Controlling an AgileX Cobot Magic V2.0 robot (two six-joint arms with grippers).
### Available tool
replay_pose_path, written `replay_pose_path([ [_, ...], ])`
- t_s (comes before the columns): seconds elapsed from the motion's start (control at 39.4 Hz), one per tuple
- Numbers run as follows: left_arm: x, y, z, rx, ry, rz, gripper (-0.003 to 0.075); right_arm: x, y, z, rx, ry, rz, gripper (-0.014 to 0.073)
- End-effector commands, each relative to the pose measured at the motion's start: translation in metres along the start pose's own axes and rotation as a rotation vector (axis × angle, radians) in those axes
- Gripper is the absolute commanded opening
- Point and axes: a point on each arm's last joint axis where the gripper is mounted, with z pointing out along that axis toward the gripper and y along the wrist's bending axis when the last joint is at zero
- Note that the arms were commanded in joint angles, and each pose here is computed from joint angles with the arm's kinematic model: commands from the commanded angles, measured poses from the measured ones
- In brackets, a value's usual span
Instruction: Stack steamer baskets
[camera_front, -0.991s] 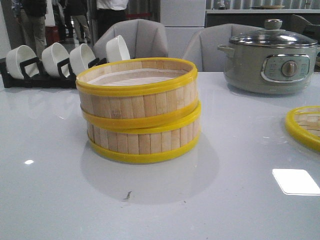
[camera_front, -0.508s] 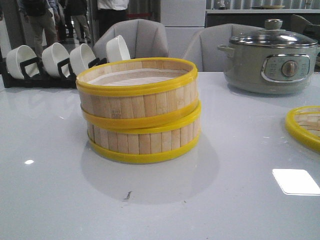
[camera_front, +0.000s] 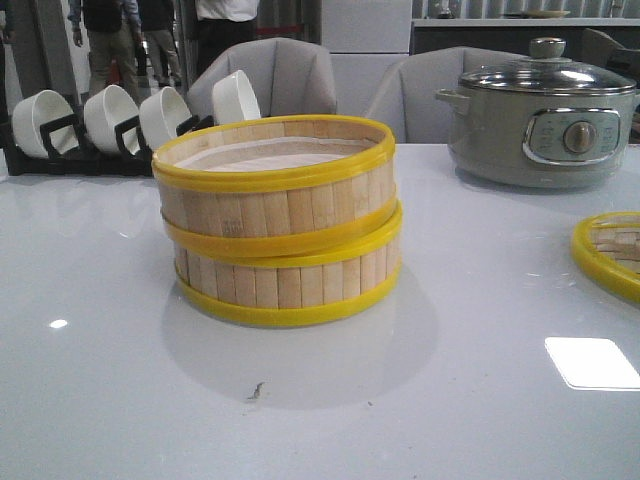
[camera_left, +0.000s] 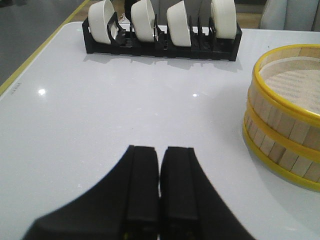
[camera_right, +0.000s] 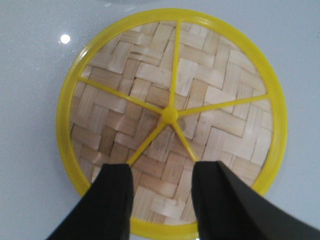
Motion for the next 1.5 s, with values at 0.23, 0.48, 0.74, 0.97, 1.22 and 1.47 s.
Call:
replay_pose_path([
  [0.23, -0.017, -0.001, -0.003, 0.011, -0.109, -0.007, 0.0084, -0.036, 0.002, 0.021, 0.005, -0.019, -0.006, 0.0392],
  [0.48, -0.017, -0.001, -0.003, 0.011, -0.109, -0.007, 0.0084, -0.038, 0.002, 0.039, 0.010, 0.033, -0.006, 0.0392],
  [0.74, -0.017, -0.001, -0.003, 0.011, -0.109, -0.007, 0.0084, -0.037, -0.002, 0.045, 0.015, 0.045, 0.001, 0.0392],
  [0.97, -0.017, -0.001, -0.003, 0.011, -0.109, -0.007, 0.0084, -0.036, -0.006, 0.050, 0.022, 0.059, 0.010, 0.0392],
  [1.22, -0.017, -0.001, -0.003, 0.011, -0.109, -0.007, 0.0084, -0.035, -0.006, 0.056, 0.023, 0.064, 0.010, 0.0392],
  [1.47, -0.017, -0.001, -0.003, 0.011, -0.109, -0.007, 0.0084, -0.032, -0.007, 0.063, 0.025, 0.088, 0.011, 0.0389],
])
